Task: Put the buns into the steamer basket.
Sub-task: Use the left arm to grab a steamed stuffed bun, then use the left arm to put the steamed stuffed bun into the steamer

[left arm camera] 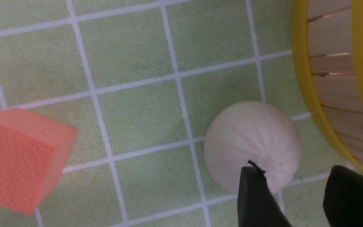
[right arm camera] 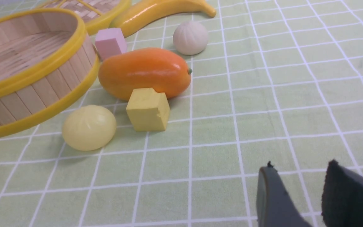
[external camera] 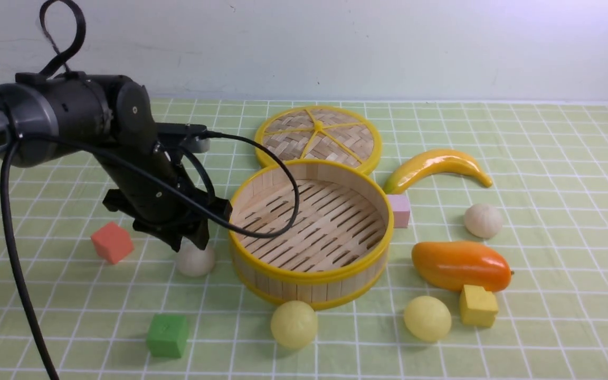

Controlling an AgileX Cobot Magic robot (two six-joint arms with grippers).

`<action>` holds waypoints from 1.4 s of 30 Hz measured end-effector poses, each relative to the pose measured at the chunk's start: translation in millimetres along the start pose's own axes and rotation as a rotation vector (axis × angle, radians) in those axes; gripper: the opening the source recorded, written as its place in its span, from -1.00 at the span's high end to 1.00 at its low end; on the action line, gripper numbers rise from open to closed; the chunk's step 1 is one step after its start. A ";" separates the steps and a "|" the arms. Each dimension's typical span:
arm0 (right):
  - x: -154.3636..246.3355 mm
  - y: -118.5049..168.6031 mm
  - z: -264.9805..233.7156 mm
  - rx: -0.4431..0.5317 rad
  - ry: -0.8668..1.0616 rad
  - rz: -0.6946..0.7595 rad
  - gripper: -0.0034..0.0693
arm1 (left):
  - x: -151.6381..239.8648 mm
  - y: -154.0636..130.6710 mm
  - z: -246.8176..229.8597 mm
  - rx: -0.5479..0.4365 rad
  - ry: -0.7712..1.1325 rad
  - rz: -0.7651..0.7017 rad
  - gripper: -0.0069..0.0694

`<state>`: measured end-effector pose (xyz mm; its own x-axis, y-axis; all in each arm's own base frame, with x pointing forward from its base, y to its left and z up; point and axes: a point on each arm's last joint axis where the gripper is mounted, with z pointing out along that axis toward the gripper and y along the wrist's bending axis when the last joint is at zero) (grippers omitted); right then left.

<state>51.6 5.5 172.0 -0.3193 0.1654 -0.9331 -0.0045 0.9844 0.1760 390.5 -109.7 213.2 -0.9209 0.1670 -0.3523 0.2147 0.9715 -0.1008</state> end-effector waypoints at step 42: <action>0.0 0.0 0.0 0.000 0.000 0.000 0.25 | -26.1 -73.3 17.5 0.127 -0.192 0.170 0.51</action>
<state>51.6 5.5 172.0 -0.3193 0.1654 -0.9331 -0.0045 0.9844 0.1760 404.6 -188.2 213.6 -0.7924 0.2787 -0.5426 0.4110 0.9013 -0.1371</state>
